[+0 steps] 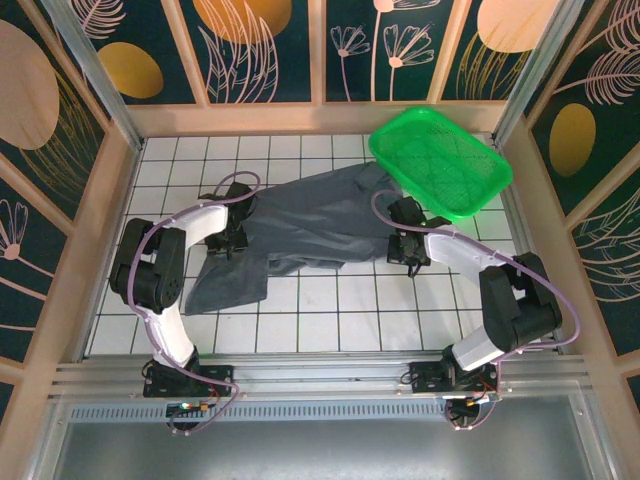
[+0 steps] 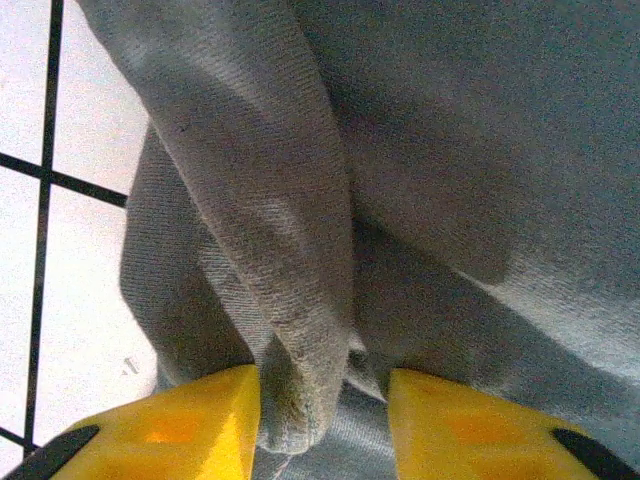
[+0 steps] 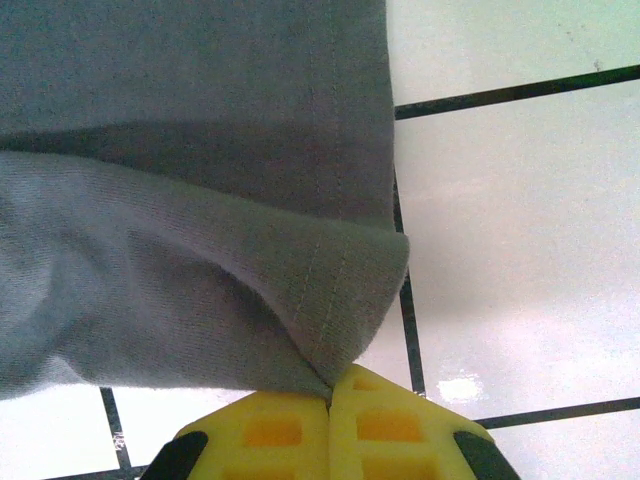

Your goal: Fold and stack the t-shirts

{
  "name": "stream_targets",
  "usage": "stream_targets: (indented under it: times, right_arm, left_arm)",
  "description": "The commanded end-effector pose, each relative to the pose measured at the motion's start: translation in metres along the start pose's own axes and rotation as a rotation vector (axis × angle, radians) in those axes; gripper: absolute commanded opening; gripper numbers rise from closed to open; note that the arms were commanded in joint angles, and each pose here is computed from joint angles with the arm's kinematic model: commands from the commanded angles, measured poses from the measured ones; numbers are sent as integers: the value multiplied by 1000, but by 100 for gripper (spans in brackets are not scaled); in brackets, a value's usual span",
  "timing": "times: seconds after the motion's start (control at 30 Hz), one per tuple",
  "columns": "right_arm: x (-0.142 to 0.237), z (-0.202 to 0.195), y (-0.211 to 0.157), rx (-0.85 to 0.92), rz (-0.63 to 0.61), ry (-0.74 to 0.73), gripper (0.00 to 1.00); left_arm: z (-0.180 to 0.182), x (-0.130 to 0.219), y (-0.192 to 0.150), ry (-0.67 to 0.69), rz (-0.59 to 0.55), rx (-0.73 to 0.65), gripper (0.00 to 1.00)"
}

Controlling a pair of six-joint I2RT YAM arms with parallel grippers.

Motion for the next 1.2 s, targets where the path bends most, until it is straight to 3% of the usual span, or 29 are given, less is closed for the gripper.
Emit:
stream_targets:
  times: [0.0, 0.2, 0.5, 0.57, 0.67, 0.83, 0.97, 1.03, 1.17]
  right_arm:
    - [1, -5, -3, -27, 6, -1, 0]
    - [2, -5, -1, -26, -2, 1, 0]
    - [4, -2, 3, -18, -12, 11, 0]
    - [7, -1, 4, -16, -21, 22, 0]
    - [13, 0, 6, -13, -33, 42, 0]
    - [21, 3, 6, -11, -40, 83, 0]
    - [29, 8, 0, 6, -51, 122, 0]
    - [32, 12, -4, 25, -59, 136, 0]
    - [27, 24, -1, 55, -49, 177, 0]
  left_arm:
    - [6, -6, -3, 65, 10, -28, 32]
    - [18, 1, -7, 124, -13, -38, 29]
    - [29, 2, -9, 173, -45, -19, 0]
    - [40, 8, -7, 182, -65, 20, 0]
    - [70, 25, -1, 161, -116, 157, 0]
    - [134, 41, -3, 54, -209, 509, 0]
    - [162, 44, -13, -33, -273, 720, 0]
    - [171, 43, -17, -67, -288, 794, 0]
    - [159, 29, -15, -185, -240, 793, 0]
Point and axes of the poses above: each hand's point on the last joint's axis, 136 mm out from that joint toward the fingers, its own x axis back along the fingers, its own z axis along the line the jaws close on, y = z × x, the point moved 6 cm from there along x, back along the fingers, and after that the axes turned 11 degrees about -x, right-handed, at the moved point
